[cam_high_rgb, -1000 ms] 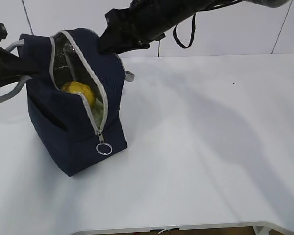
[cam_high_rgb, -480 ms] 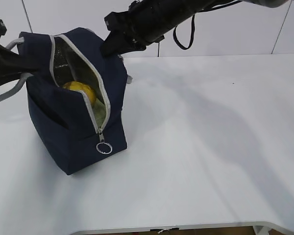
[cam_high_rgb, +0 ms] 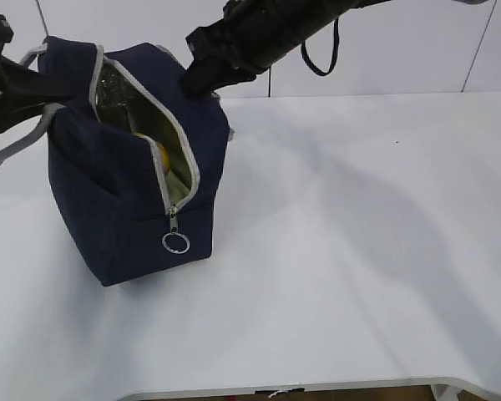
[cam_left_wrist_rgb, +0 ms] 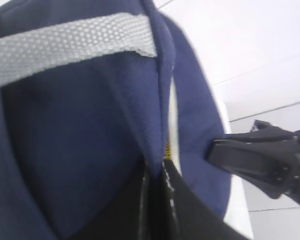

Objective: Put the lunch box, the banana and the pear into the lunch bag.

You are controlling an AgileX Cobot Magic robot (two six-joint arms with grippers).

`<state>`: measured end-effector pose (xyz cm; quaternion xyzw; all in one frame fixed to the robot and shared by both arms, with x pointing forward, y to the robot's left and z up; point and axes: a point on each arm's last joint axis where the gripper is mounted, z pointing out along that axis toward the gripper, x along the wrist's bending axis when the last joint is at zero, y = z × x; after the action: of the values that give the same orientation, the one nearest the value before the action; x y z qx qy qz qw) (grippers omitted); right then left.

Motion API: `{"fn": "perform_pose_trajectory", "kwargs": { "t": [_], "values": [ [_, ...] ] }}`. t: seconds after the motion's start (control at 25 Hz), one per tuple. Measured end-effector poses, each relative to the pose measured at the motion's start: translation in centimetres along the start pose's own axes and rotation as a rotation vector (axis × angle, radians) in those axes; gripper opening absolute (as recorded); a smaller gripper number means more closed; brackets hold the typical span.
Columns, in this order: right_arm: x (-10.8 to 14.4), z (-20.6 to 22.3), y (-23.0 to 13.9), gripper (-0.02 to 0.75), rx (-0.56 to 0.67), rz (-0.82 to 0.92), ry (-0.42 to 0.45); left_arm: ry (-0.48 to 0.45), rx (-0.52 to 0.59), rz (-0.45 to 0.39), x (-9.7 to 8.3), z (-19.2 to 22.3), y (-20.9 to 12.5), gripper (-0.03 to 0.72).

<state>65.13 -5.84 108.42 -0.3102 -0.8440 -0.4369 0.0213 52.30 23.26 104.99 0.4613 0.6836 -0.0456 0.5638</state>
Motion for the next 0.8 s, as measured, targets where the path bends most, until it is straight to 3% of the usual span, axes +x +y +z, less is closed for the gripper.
{"fn": "perform_pose_trajectory", "kwargs": {
  "t": [0.32,0.52,0.8],
  "values": [
    [0.8,-2.8,0.2,0.025,0.061,-0.04,-0.113,-0.09,0.136,0.008,-0.1,3.5,-2.1,-0.013],
    [1.3,-4.6,-0.6,0.024,0.088,-0.034,-0.209,-0.163,0.167,0.104,-2.5,5.3,-2.0,-0.013],
    [1.4,-8.2,-2.7,0.024,0.011,0.022,-0.312,-0.244,0.172,0.195,-5.7,7.5,-1.7,-0.013]
  ]
}}
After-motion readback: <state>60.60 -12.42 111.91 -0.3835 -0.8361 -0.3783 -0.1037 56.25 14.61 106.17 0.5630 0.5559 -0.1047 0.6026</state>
